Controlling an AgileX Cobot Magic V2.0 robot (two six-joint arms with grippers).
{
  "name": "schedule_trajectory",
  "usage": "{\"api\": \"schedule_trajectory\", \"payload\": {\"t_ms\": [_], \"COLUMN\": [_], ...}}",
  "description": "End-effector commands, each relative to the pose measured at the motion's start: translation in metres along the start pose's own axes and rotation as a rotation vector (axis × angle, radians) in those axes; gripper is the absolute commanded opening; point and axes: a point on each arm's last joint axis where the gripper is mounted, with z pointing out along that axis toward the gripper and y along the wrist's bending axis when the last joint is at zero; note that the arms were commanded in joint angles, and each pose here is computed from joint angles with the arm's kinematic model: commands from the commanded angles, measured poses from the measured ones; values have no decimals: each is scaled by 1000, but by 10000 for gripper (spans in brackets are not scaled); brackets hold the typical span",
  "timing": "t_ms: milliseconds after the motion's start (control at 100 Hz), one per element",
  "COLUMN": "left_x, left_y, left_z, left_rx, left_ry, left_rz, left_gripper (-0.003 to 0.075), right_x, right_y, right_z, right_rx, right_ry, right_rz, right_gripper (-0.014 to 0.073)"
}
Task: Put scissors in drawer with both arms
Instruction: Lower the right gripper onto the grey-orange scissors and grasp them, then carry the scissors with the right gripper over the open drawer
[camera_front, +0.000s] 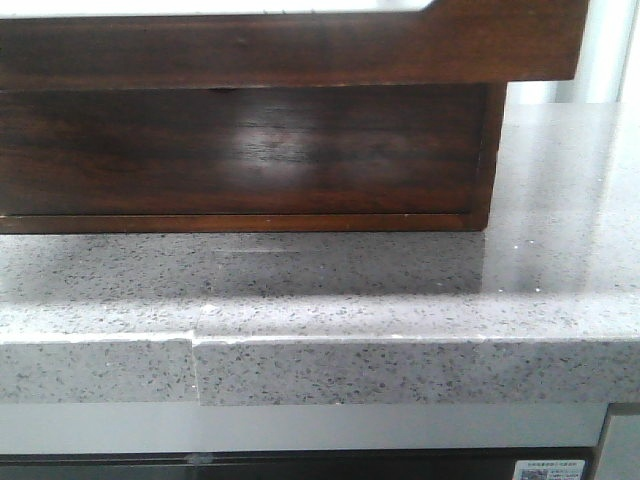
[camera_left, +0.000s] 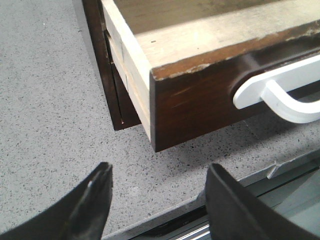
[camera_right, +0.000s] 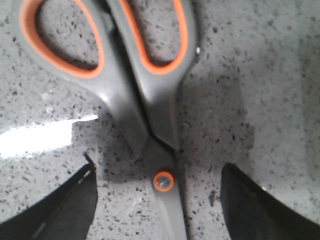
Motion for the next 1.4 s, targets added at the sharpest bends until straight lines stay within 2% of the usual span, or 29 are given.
{"api": "schedule_trajectory", "payload": {"t_ms": [0,70,240,470,660,780,1000,1150,1390], "left_x": [-13,-13,-13,-13,-13,-13,-13,-13,-13], "left_y": [1,1,1,1,1,1,1,1,1], "left_z": [-4,-4,-4,-4,-4,-4,-4,-4,-4], "left_rx": [-8,-9,-9,-9,-9,-9,-9,-9,-9], "left_ry": [-91,-95,-95,-95,-95,-95,-95,-95,-95], "left_rz": [-20,-20,-20,-20,-20,-20,-20,-20,-20], "left_gripper": [388,388,388,388,388,388,388,388,388], "right_x": [-4,-6,-7,-6,-5,-4,-3,-2,13], "right_y": [-1,-1,-2,-2,-1,-1,-1,2,24], "right_z": [-21,-20,-14,-14,-14,-14,-14,-28,-92], "right_rx": [2,2,-1,-3,-6,-7,-9,-1,-14], "right_ry": [-53,-43,-25,-15,2,6,13,-38,-255], "right_rz": [-18,-21,-21,-28,-52,-57,-66,-79,-149], "right_gripper": [460,447,341,244,78,12,-13,-13,-12]}}
